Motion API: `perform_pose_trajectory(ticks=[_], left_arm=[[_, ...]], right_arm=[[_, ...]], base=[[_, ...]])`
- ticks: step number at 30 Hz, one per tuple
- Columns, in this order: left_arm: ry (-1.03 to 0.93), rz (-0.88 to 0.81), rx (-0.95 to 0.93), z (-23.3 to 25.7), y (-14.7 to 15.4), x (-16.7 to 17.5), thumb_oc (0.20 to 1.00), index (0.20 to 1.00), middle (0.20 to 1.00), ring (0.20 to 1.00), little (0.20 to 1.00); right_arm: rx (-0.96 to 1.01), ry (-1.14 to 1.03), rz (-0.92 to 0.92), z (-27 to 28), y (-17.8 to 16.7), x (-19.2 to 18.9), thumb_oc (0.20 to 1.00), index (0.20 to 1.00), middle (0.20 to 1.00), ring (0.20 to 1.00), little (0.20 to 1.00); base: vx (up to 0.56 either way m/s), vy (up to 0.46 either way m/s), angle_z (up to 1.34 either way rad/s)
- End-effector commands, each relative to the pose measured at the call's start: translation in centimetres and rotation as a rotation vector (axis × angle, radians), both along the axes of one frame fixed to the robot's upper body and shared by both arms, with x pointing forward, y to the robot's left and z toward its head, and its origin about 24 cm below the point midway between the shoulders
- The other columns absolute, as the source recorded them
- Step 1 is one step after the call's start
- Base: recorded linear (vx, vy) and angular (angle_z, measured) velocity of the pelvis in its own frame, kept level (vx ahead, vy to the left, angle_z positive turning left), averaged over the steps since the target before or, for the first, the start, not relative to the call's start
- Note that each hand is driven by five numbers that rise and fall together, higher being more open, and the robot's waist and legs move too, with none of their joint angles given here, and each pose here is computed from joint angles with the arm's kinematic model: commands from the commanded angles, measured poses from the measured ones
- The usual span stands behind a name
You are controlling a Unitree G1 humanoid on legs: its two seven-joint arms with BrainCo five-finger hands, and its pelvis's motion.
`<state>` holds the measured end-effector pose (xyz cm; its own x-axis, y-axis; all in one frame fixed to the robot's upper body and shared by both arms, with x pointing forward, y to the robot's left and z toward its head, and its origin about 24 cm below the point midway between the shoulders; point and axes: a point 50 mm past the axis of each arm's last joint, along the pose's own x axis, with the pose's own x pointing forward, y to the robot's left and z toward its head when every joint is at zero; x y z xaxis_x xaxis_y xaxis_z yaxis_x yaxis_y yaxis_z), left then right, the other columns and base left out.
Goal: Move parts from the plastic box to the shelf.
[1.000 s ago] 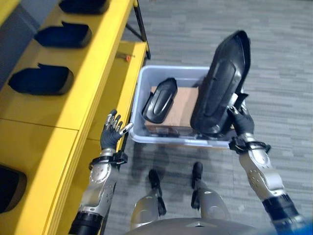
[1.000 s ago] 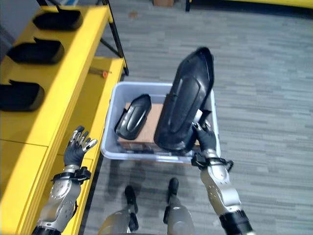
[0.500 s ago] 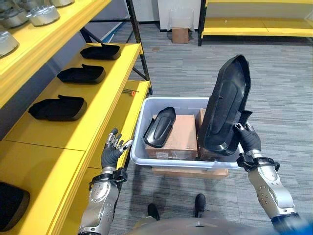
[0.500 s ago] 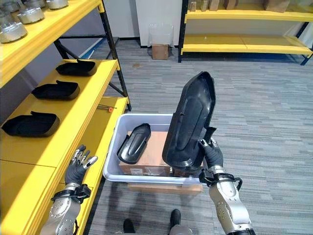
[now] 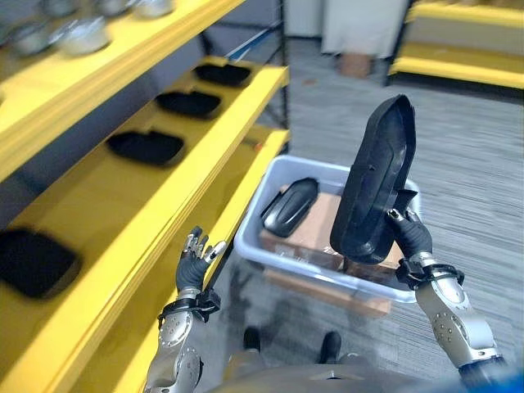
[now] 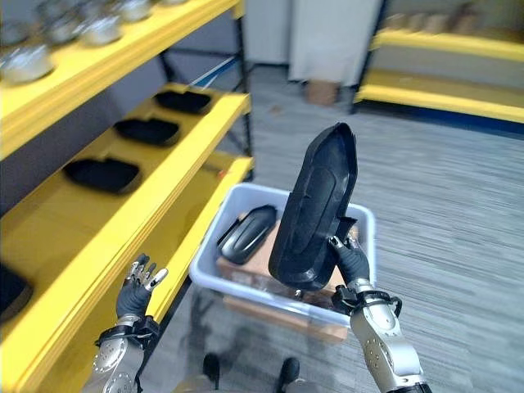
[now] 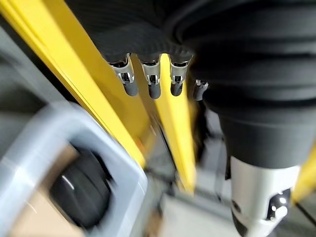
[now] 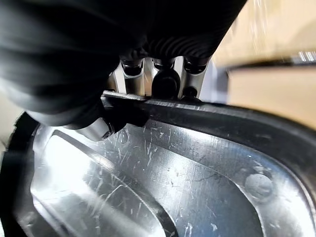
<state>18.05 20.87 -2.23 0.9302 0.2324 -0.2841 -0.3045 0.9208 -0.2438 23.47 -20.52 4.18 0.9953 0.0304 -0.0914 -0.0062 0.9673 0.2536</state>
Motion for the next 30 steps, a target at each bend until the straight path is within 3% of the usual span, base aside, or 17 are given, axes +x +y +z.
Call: perform_pose_trajectory(ticks=[1,7,20,30], left_arm=[[-0.151,-0.014,0.026,2.9,0.8,1.3,1.000,1.000,1.000,1.000,1.000],[-0.157,-0.024,0.046,3.1,0.8,1.5,1.000,1.000,1.000,1.000,1.000],[-0.154,0.029,0.146,3.9,3.1,0.2,1.000,1.000,1.000,1.000,1.000],[-0.194,-0.022,0.240,5.0,3.6,2.0,1.000,1.000,1.000,1.000,1.000]], right_arm=[[0.056,-0.207,-0.034,3.5,-0.5,0.1,0.200,0.200,0.200,0.200,0.200],[0.071,-0.170,-0.101,2.5,-1.3,-0.9,0.200,0.200,0.200,0.200,0.200],[0.105,-0.140,-0.027,1.7,0.9,-0.8,0.200,0.200,0.200,0.200,0.200],[0.171,-0.129,0.003,1.3,1.7,-0.6,0.200,0.200,0.200,0.200,0.200]], base=[[-0.07,0.002,1.31],[0.07,0.237,1.38],[0.07,0.246,0.43],[0.10,0.078,0.67]])
